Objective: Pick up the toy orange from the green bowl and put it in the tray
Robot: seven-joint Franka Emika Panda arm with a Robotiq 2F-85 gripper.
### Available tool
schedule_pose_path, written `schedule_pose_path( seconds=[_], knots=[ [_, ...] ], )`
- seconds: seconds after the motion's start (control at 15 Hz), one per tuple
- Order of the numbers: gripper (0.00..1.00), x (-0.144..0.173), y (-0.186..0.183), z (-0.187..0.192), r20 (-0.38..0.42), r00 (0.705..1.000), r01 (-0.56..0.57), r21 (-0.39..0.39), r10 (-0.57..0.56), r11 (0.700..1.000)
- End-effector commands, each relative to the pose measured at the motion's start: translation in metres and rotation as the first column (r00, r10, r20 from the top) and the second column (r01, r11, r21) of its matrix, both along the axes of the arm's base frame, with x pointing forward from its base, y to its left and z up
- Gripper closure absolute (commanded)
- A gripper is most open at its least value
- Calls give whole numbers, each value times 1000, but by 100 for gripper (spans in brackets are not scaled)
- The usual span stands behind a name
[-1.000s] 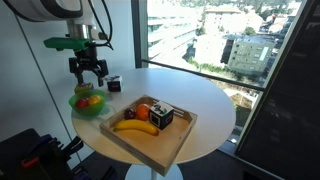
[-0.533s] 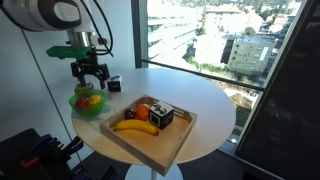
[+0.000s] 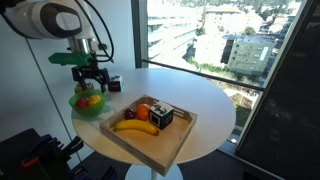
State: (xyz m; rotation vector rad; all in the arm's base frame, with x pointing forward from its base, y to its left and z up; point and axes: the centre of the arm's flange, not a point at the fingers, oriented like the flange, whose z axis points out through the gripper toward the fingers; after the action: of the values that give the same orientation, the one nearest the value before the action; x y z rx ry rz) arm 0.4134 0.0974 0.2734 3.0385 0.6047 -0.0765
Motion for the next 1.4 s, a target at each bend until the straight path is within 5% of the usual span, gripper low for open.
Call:
schedule_pose_path(
  seconds=[0.0, 1.33],
  knots=[
    [0, -1, 5, -10, 17, 1000, -3, -26, 3, 1000],
    [0, 4, 24, -30, 21, 999, -29, -114, 32, 993]
  ],
)
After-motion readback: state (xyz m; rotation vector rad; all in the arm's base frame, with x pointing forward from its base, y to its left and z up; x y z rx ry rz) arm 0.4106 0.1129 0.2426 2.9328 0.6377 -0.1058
